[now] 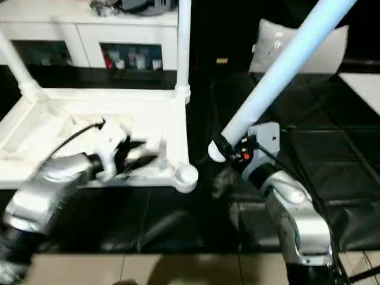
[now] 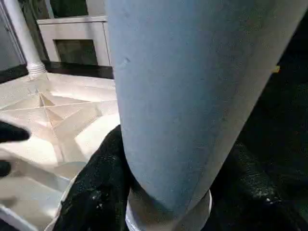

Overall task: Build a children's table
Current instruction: Insert table leg to table base

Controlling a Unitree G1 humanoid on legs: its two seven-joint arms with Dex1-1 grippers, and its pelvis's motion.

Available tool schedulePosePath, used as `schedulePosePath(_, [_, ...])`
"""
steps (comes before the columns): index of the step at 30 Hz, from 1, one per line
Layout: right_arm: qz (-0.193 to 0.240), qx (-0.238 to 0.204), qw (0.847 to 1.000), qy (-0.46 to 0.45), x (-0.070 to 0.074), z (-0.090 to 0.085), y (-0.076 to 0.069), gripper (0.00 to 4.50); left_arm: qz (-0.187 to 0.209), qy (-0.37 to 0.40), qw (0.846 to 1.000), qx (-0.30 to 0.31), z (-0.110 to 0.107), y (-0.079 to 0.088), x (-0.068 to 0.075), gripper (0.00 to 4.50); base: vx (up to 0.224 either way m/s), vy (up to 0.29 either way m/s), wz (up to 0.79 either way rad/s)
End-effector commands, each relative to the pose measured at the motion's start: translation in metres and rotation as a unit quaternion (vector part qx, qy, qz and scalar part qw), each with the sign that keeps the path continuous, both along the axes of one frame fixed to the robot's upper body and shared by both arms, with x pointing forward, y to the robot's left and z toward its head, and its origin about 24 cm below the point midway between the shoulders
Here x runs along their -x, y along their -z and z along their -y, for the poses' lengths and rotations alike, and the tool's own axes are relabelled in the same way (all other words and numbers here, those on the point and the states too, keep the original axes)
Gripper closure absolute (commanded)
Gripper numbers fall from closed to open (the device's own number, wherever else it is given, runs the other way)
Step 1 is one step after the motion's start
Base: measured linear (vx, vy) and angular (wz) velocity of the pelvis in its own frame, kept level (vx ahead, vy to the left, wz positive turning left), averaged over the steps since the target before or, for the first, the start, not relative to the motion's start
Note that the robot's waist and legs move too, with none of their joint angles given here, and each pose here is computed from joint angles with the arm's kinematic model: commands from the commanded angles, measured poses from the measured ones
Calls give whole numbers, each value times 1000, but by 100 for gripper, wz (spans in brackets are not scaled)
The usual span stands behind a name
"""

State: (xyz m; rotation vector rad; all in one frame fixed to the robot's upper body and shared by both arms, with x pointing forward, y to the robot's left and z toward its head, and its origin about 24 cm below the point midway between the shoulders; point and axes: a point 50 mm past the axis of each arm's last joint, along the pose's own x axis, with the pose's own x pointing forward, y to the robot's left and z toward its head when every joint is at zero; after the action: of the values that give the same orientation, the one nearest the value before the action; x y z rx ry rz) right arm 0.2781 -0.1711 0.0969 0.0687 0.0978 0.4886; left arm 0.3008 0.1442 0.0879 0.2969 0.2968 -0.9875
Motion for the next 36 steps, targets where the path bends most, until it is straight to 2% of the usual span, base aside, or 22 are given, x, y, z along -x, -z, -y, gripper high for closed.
schedulePosePath(1, [-18,-5,999,-27,-1,-4,-1,260,-3,55,998,-16,5,1,0,189,-104,14,2])
schedulePosePath(3, [1,15,998,-54,0,-7,-3,260,-13,94,994,-45,4,6,-2,189,-97,10,4])
schedulePosePath(4, [5,18,998,-59,0,-7,-4,260,-10,102,993,-57,4,7,-5,207,-81,9,0])
schedulePosePath(5, [5,18,998,-59,0,-7,-3,260,-10,103,993,-59,4,8,-5,225,-63,11,-6])
schedulePosePath(8, [1,16,997,-74,1,-10,-3,260,-14,127,989,-73,5,10,-13,229,-21,4,-2])
schedulePosePath(10, [0,16,996,-86,2,-12,-3,260,-14,143,986,-87,7,13,-18,266,0,0,0])
schedulePosePath(13, [0,18,996,-86,3,-13,-3,260,-9,147,985,-90,9,14,-24,277,0,0,0])
schedulePosePath(15, [1,21,996,-87,4,-12,-2,260,-11,158,982,-98,10,16,-27,309,0,0,0])
schedulePosePath(18, [2,23,996,-88,5,-11,-2,260,-15,169,980,-103,11,18,-29,321,0,0,0])
schedulePosePath(23, [-3,24,995,-95,8,-12,-1,260,-30,182,973,-136,6,25,-34,378,0,0,0])
schedulePosePath(29, [-4,24,995,-101,10,-13,0,260,-37,186,973,-128,4,26,-36,432,0,0,0])
schedulePosePath(36, [-7,36,990,-137,6,-20,-2,260,-51,209,961,-176,-1,30,-38,450,0,0,0])
